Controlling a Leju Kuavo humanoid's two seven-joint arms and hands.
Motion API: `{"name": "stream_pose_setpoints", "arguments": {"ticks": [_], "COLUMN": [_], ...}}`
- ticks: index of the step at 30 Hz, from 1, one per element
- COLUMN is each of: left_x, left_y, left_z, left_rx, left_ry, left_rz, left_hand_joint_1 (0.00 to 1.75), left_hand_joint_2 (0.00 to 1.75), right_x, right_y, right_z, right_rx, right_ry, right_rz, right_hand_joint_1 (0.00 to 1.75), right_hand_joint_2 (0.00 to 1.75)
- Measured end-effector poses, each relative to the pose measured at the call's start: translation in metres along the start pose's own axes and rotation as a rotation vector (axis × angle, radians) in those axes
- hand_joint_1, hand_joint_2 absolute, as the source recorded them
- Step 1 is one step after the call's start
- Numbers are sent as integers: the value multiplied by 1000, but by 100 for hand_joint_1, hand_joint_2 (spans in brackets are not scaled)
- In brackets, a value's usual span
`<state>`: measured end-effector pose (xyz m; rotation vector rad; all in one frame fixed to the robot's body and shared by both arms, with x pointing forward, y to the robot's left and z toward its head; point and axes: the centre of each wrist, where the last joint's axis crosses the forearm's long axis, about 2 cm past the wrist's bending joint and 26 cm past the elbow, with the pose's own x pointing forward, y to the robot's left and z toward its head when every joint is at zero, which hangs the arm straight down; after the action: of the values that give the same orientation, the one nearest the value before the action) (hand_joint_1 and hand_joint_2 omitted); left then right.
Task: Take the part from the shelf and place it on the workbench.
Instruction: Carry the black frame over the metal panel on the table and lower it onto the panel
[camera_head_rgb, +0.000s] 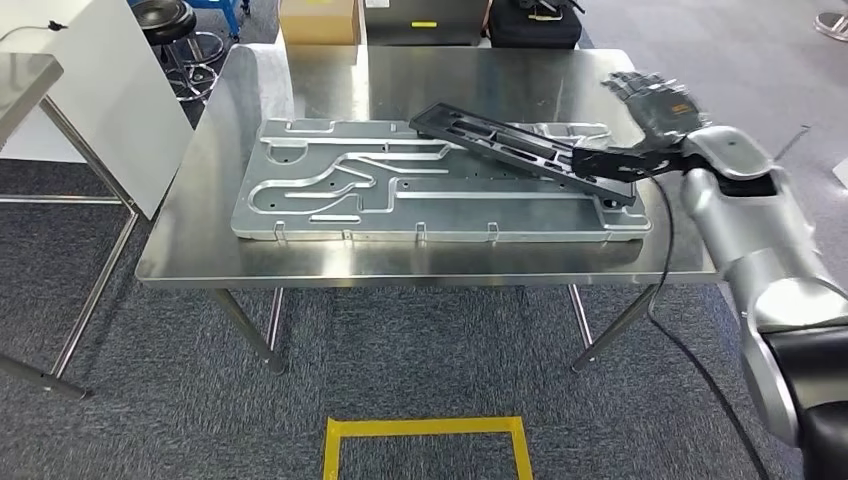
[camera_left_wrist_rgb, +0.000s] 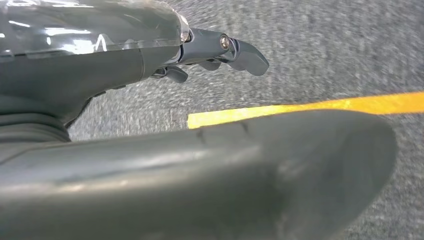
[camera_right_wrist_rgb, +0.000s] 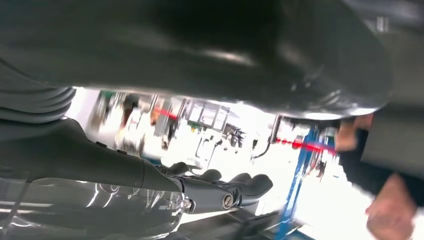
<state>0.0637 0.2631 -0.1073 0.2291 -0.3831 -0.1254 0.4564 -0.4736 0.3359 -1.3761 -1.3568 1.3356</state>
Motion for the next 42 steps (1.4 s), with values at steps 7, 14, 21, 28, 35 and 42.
{"name": "stream_pose_setpoints", "arguments": {"ticks": [7,14,21,28,35,42], "left_x": [-9,-5,-2,1,7,-1], "left_y": [-6,-4,-4,-4,-3,-3], "left_z": [4,2,2,1,0,2], "left_rx": [-3,7,35,43,64,63], "left_ry": [13,12,43,40,25,52], "left_rz": [18,19,-13,-34,36,17], "left_hand_joint_1": [0,0,0,0,0,0], "left_hand_joint_2": [0,0,0,0,0,0], "right_x": [5,14,89,150,229,328], "right_y": [97,116,200,261,319,333], "right_z": [139,194,272,333,378,416], "right_rx": [-52,-42,-430,-376,175,1063], "right_ry": [62,99,280,664,1062,1245], "right_rz": [-49,-67,-269,-463,-677,-1118], "right_hand_joint_1": [0,0,0,0,0,0], "right_hand_joint_2": [0,0,0,0,175,175]}}
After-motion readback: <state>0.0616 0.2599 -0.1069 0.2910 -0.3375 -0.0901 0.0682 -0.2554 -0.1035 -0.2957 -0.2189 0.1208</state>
